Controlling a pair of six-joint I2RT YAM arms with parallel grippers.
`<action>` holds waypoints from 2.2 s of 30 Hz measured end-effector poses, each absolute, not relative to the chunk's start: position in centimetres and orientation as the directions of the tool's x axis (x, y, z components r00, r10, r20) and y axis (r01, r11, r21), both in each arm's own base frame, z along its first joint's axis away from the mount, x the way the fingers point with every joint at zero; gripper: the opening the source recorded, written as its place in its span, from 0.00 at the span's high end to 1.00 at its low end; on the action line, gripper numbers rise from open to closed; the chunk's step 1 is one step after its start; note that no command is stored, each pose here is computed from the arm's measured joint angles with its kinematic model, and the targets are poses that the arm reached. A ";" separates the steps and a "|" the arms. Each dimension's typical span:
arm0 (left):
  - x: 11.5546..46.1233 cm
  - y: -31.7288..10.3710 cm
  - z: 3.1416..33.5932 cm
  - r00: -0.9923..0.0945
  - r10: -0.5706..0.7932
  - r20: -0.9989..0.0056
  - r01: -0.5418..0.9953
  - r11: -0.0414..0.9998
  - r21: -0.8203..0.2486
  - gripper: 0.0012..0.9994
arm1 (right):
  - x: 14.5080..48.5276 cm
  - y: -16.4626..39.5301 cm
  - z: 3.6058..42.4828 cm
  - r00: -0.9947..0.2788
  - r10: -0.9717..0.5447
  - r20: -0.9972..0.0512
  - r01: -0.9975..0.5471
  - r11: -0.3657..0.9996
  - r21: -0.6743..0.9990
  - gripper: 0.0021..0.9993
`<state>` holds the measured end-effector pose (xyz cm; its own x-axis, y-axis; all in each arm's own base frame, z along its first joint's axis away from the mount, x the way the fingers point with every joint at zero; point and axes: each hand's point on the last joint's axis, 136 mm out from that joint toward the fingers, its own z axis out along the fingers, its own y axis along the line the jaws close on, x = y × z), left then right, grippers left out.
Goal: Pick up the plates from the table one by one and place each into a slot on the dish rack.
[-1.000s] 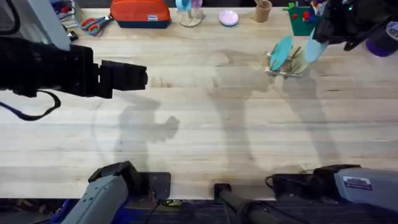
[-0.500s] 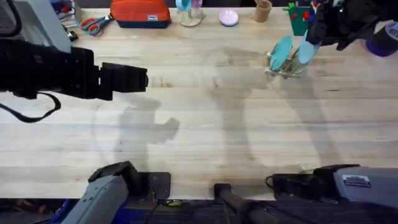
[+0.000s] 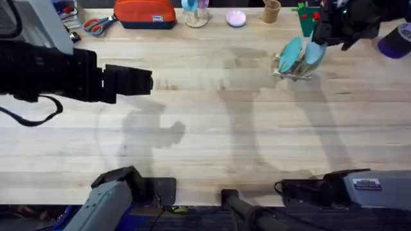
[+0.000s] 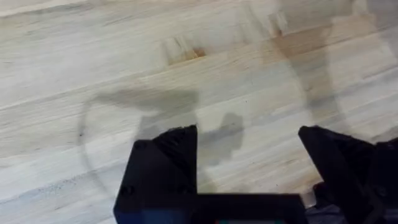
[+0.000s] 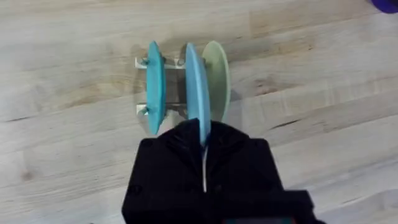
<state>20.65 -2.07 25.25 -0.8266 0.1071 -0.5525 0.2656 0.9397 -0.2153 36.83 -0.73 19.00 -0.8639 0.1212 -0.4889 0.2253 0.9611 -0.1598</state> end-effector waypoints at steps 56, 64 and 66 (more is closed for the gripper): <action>20.7 -2.1 25.2 -0.827 0.107 -0.552 0.266 0.940 -0.215 0.01 | 37.3 -1.8 17.6 -0.871 0.174 -0.460 0.265 0.954 -0.140 0.97; 20.7 -2.1 25.3 -0.827 0.107 -0.553 0.266 0.940 -0.215 0.01 | 38.2 -1.7 15.8 -0.883 0.174 -0.436 0.260 0.954 -0.148 0.97; 20.7 -2.1 25.2 -0.827 0.107 -0.552 0.266 0.940 -0.215 0.01 | 38.4 -1.7 15.3 -0.888 0.173 -0.426 0.258 0.954 -0.150 0.97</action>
<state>20.65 -2.07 25.25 -0.8267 0.1070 -0.5524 0.2656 0.9397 -0.2154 38.36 -1.69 15.35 -0.8879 0.1732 -0.4261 0.2581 0.9544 -0.1500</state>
